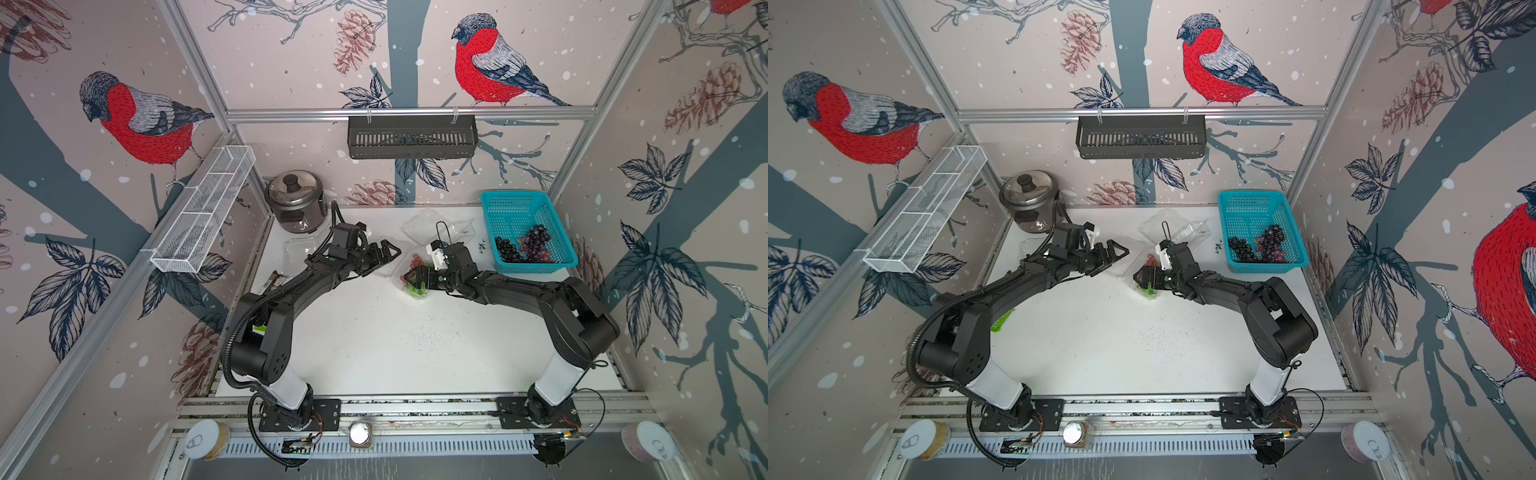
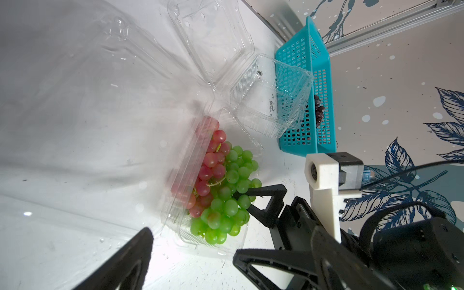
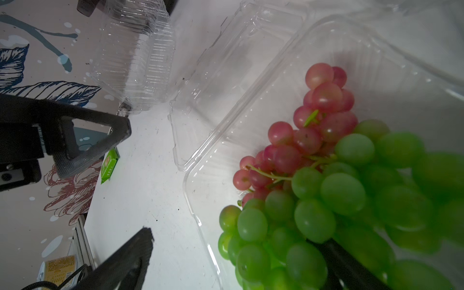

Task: Pack grapes into containers
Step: Place the grape into the packing box.

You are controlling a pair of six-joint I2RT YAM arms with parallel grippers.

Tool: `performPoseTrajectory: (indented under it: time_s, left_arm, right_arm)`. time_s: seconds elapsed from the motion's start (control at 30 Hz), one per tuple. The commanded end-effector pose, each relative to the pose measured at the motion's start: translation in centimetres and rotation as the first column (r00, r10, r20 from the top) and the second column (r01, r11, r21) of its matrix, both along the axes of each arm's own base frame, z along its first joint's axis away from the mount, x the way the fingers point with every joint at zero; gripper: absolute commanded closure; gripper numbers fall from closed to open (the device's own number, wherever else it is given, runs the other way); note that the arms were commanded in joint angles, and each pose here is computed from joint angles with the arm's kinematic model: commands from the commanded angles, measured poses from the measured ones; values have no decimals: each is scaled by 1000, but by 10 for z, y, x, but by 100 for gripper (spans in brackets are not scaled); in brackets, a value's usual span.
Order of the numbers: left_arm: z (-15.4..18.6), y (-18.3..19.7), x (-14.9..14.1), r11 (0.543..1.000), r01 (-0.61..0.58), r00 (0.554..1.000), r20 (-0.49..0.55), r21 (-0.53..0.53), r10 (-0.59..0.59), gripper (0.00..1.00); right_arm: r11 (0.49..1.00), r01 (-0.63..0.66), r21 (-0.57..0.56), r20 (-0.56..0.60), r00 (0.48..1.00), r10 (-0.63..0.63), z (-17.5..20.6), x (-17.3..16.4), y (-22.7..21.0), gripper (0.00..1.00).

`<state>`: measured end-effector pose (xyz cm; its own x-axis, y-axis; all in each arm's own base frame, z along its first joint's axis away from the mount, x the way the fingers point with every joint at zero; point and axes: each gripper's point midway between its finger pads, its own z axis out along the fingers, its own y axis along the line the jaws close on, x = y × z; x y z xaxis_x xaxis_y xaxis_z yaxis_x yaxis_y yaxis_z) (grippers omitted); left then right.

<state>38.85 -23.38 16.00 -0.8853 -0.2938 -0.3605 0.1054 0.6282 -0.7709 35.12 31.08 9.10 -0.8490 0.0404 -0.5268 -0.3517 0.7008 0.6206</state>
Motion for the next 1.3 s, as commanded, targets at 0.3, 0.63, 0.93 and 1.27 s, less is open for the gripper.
performPoseTrajectory:
  time_s: [0.3, 0.63, 0.93, 1.27]
  left_arm:
    - [-18, 8, -7, 999, 3, 999, -43, 54, -1, 3]
    - [-32, 16, -5, 997, -20, 996, -83, 71, 26, 3]
    - [-52, 11, 6, 997, -20, 992, -125, 71, 29, 3]
    - [-57, -1, 29, 999, -20, 989, -145, 41, 26, 3]
  right_arm:
    - [1000, 9, 12, 12, 1000, -9, 33, 3, -9, 0]
    - [999, 35, 5, 35, 999, -35, 45, 8, -28, 0]
    - [1000, 21, 2, -12, 1000, -21, 18, 2, -29, 0]
    - [1000, -4, 9, -20, 1000, 4, 17, 5, -21, 0]
